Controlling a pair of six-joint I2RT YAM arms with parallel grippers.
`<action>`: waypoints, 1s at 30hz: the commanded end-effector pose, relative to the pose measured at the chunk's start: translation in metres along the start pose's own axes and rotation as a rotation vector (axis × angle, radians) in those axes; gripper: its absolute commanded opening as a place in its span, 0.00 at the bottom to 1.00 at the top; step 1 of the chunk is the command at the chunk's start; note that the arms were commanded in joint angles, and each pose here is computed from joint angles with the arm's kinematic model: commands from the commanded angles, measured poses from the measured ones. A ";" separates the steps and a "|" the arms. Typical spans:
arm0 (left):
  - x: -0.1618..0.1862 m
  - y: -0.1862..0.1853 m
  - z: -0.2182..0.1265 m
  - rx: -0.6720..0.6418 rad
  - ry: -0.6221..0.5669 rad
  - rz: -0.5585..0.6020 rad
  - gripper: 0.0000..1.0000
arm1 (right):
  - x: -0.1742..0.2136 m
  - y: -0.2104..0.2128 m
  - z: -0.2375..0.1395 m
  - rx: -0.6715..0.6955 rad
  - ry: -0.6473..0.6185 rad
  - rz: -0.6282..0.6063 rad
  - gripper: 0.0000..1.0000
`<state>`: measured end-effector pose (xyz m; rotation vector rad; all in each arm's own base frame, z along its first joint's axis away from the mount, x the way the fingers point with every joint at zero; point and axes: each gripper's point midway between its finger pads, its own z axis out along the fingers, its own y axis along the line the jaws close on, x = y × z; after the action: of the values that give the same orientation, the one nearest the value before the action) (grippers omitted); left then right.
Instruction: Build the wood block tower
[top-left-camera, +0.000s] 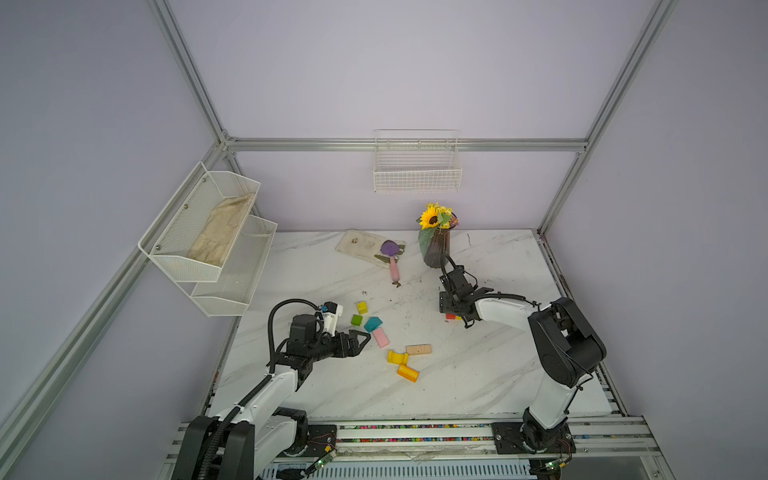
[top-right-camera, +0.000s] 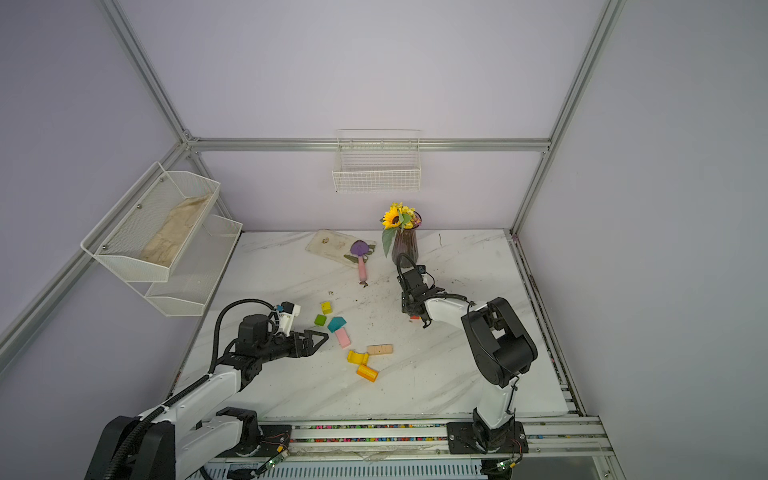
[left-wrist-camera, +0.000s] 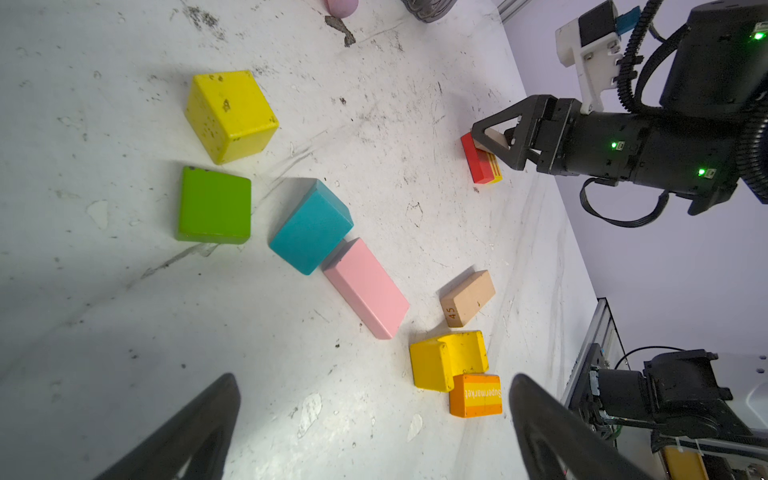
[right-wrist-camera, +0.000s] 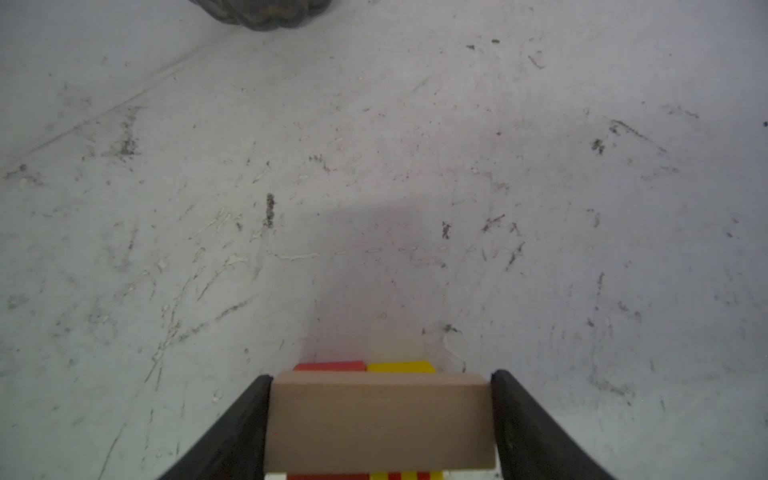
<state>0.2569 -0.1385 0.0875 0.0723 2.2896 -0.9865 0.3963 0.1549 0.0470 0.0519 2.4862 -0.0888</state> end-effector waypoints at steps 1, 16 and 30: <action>-0.039 -0.022 -0.005 0.034 -0.075 0.096 1.00 | -0.002 -0.002 0.001 0.016 0.012 -0.008 0.55; -0.038 -0.022 -0.003 0.034 -0.069 0.094 1.00 | 0.007 0.001 0.000 -0.013 0.045 -0.030 0.52; -0.038 -0.022 -0.003 0.034 -0.066 0.095 1.00 | 0.005 0.002 -0.007 -0.040 0.031 -0.038 0.52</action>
<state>0.2564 -0.1394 0.0842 0.0720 2.3026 -0.9829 0.3956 0.1593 0.0472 0.0143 2.4957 -0.0661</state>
